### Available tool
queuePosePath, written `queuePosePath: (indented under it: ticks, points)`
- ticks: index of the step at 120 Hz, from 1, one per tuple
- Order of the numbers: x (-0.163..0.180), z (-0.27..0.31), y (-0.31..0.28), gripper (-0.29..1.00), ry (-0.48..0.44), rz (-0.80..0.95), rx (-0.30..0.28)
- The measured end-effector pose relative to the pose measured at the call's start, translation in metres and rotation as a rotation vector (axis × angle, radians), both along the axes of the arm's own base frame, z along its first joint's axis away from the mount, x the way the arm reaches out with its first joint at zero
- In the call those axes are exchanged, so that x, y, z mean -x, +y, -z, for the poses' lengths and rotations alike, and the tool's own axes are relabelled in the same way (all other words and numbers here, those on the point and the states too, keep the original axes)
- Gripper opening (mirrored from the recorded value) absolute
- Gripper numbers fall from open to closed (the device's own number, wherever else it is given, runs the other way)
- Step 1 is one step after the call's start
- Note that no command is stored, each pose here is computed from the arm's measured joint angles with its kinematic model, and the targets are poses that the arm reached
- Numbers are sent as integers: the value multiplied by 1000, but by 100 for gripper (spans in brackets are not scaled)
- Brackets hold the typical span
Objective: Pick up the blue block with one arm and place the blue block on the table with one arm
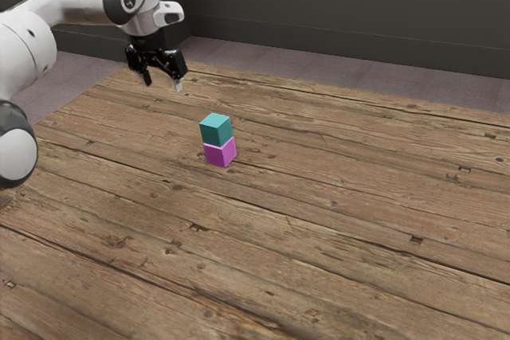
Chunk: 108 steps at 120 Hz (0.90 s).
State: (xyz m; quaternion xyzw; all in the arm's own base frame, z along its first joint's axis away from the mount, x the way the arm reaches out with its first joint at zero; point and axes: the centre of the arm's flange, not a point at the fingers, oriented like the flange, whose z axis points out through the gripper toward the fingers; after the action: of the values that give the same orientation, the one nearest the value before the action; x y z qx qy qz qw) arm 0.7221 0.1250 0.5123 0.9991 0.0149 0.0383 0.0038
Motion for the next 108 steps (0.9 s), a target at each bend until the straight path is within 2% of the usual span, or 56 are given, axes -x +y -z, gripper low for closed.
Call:
queuePosePath:
  ticks: [15, 44, 81, 108]
  points:
    - [-32, 33, -18, 70, -31, 30, 47]
    - [-53, 91, -21, 70, -42, 20, 88]
    - [-73, 126, -19, 70, -53, 15, 56]
    - [-79, 150, -25, 70, -51, 20, 65]
